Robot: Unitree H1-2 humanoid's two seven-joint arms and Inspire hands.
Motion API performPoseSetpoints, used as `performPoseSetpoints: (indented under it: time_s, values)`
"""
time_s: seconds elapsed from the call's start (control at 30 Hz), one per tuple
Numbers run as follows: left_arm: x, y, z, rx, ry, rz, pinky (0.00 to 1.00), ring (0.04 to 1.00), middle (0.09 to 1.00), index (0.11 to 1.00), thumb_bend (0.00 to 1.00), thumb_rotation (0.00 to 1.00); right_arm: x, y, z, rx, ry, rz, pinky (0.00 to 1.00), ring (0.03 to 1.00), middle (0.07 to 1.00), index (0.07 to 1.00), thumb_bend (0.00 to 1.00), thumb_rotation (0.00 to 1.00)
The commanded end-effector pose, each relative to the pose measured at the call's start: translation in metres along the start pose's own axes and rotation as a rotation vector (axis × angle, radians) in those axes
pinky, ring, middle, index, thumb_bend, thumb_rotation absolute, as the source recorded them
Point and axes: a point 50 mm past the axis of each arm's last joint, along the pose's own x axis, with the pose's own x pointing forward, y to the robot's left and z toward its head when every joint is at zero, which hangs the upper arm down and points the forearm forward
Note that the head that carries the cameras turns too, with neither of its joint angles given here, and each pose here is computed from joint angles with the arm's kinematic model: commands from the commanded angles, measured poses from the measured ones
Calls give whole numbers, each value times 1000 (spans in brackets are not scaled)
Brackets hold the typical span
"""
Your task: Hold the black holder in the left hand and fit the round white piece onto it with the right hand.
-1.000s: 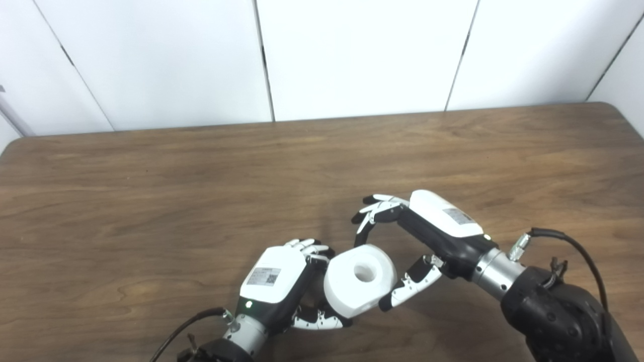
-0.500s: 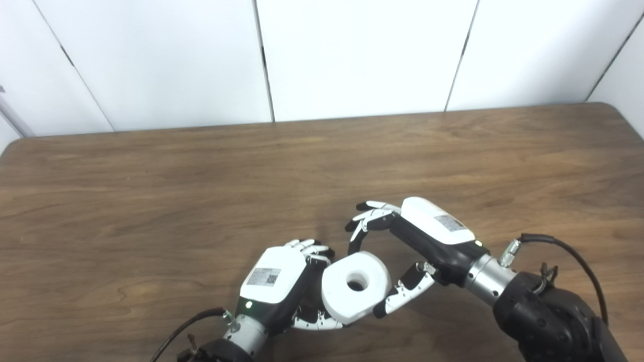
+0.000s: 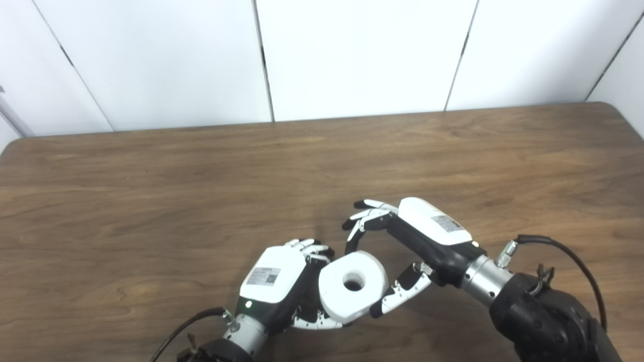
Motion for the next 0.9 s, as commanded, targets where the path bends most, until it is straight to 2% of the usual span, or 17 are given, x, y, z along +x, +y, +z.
performPoseSetpoints:
  time_s: [0.0,0.23,0.37,0.4,0.43,0.5,0.6,0.7,0.87]
  values:
    - [-12,-40,-14,-13,101,-253,872,885,813,489,519,57,0,-2,4,-40,-23,10,823,926,792,486,524,134]
    - [-12,-39,-14,-17,103,-256,878,887,817,489,518,56,0,-4,2,-49,-11,30,837,932,798,489,524,138]
    - [-12,-39,-15,-15,102,-256,876,887,816,489,518,56,0,-5,1,-53,2,62,894,956,817,491,525,146]
    - [-12,-39,-15,-15,103,-256,875,886,815,489,518,56,1,-5,1,-54,6,67,923,962,823,549,718,189]
    - [-13,-39,-15,-14,103,-256,874,886,815,489,518,56,1,-5,1,-59,11,75,941,966,827,586,838,216]
    - [-13,-39,-15,-14,105,-259,875,887,816,489,518,57,1,-5,1,-70,21,91,984,988,853,647,934,282]
    - [-13,-39,-15,-12,104,-260,878,888,817,489,518,57,1,-7,2,-95,40,119,999,999,900,722,990,358]
    - [-13,-39,-15,-11,104,-258,876,885,815,489,518,57,1,-9,3,-106,45,130,1000,1000,926,772,1000,407]
    - [-13,-39,-15,-8,104,-259,876,885,815,489,518,57,1,-10,4,-121,48,142,1000,1000,944,803,1000,434]
